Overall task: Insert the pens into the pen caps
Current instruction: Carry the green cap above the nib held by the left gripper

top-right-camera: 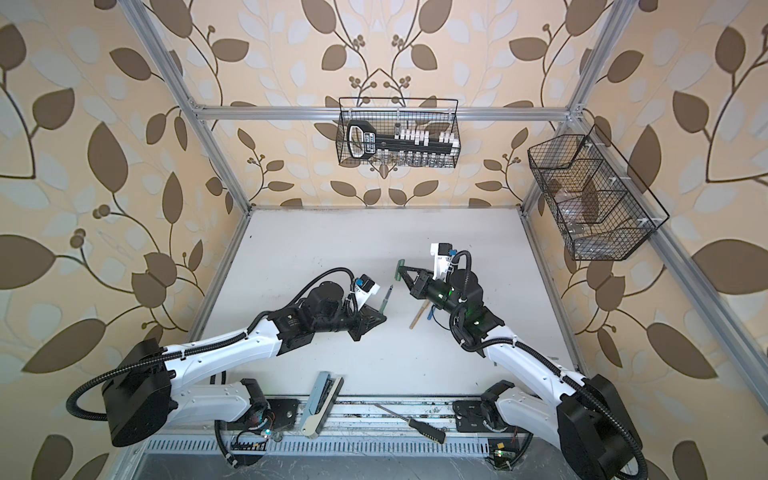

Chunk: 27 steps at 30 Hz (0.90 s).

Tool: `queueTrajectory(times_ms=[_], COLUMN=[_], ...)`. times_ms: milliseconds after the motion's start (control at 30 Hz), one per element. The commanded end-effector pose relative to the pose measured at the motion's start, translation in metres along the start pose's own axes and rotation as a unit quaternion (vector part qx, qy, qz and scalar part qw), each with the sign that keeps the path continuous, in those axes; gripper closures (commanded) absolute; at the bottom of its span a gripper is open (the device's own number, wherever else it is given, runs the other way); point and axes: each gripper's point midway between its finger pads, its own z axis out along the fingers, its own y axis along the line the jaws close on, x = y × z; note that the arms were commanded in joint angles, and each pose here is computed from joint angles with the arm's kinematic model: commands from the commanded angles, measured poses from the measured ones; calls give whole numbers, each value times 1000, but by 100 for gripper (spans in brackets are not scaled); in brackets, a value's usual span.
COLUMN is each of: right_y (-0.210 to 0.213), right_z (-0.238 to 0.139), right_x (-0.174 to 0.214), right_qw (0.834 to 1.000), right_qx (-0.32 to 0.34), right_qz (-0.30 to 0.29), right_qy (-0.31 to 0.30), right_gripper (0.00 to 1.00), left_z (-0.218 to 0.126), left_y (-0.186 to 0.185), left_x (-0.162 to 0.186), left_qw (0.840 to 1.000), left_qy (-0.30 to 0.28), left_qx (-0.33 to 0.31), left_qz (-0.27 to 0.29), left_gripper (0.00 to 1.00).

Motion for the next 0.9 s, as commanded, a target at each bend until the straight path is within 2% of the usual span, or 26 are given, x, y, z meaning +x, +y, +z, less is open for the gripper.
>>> queueTrajectory(times_ms=[0,500,867], right_y=[11,21,25], right_z=[-4,5,1], right_x=[-3,-10,-12], right_qw=[1000,999,999], right_qx=[-20,-29,-30], right_qz=[3,-11,-16], right_qy=[-6,-24,-28], right_gripper=[85,85,85], left_z=[-10,-13,-14], left_y=[-19,-31,-28], left_x=[-34,-42,-40], left_qw=[998,997,997], left_qy=[-50,-61,-63], left_qx=[22,46,38], left_qz=[29,32,30], left_gripper=[99,98,98])
